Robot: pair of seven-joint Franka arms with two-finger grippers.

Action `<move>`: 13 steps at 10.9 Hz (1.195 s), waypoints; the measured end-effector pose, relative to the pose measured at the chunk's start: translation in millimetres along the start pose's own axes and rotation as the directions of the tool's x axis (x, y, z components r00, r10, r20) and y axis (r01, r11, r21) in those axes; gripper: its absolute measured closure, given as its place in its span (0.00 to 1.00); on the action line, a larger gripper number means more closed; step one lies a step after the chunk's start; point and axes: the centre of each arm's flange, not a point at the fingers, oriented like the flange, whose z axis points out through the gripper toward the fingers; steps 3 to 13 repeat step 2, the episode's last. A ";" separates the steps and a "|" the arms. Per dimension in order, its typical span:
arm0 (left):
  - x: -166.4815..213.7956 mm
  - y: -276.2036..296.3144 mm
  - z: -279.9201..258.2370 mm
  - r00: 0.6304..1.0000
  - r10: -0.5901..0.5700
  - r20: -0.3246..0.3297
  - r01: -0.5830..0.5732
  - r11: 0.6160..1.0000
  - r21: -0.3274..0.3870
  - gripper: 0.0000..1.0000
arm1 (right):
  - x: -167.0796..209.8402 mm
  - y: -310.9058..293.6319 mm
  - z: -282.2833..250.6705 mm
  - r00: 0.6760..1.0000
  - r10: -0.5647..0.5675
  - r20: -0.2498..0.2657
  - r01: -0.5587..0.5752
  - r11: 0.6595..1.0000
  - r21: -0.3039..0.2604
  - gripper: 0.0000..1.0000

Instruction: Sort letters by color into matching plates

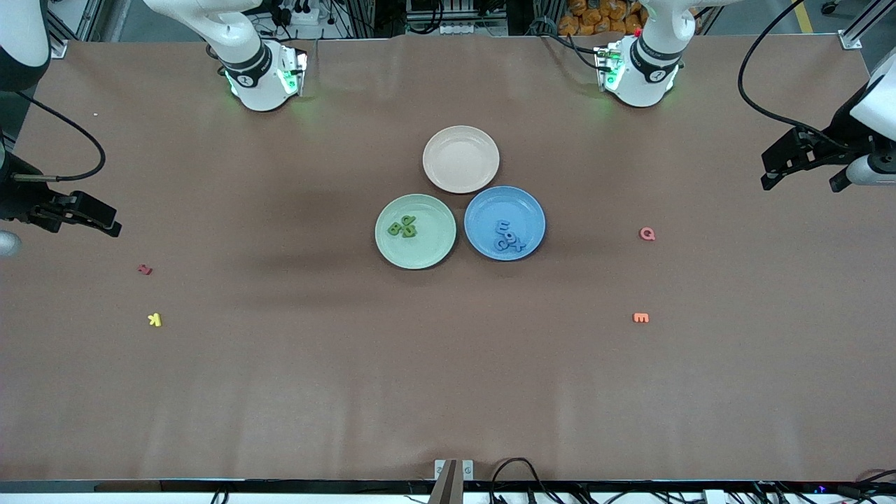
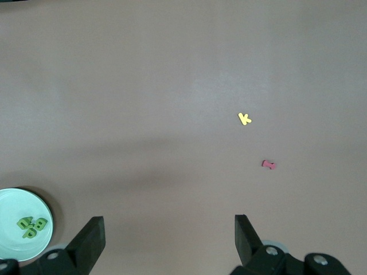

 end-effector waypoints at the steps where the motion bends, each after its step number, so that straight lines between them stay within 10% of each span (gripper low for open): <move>1: -0.6 -0.8 0.6 1.000 -0.001 0.006 0.001 1.000 0.000 0.00 | 0.2 0.0 0.5 1.000 0.000 0.001 0.000 1.000 0.000 0.00; 13: -2.1 -1.1 2.3 1.000 -0.002 0.021 0.002 1.000 0.001 0.00 | 0.3 -0.1 0.7 1.000 0.000 0.001 0.000 1.000 0.000 0.00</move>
